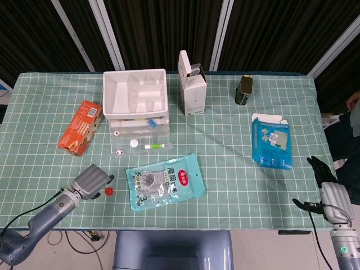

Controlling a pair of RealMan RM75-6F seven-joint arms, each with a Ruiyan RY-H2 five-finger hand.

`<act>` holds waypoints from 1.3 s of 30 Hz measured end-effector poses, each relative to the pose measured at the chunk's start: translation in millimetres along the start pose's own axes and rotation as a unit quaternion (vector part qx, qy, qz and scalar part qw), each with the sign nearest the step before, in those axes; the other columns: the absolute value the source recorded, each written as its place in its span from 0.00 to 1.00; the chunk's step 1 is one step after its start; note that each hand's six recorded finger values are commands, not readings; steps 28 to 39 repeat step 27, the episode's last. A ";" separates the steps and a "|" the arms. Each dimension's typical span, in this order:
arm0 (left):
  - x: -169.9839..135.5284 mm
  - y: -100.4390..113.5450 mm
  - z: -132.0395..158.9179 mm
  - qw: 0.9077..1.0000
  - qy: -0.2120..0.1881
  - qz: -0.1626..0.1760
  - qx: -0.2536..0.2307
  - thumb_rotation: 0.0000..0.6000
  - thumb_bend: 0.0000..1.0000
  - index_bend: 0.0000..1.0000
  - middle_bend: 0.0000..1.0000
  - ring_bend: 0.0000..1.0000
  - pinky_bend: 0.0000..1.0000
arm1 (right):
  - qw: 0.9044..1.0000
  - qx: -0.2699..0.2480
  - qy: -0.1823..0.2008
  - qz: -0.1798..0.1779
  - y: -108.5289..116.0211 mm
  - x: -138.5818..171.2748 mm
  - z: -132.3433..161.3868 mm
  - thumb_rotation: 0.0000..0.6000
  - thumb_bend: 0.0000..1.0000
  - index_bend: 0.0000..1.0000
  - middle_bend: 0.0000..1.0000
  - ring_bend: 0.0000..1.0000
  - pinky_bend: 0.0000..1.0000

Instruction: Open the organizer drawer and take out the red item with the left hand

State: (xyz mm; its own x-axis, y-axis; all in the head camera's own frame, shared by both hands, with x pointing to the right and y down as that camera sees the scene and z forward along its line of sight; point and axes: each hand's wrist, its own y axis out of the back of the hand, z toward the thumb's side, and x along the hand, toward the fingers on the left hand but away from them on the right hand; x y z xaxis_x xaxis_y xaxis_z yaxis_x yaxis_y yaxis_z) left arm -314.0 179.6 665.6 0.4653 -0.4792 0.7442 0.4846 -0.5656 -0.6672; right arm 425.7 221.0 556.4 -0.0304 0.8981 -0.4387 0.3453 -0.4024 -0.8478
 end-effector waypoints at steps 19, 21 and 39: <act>-100.9 3.4 -27.5 0.947 0.168 0.224 -0.160 1.00 0.07 0.00 0.00 0.00 0.00 | 1.000 0.022 0.010 -0.008 0.5 -0.1 1.4 1.00 0.01 0.00 0.00 0.00 0.22; -111.1 -6.5 -29.0 0.939 0.191 0.224 -0.176 1.00 0.07 0.00 0.00 0.00 0.00 | 1.000 0.025 0.011 -0.009 0.4 -0.2 1.4 1.00 0.01 0.00 0.00 0.00 0.22; -123.8 -17.4 -36.7 0.924 0.234 0.227 -0.200 1.00 0.06 0.00 0.00 0.00 0.00 | 0.999 0.041 0.016 -0.019 1.1 -0.4 3.1 1.00 0.01 0.00 0.00 0.00 0.21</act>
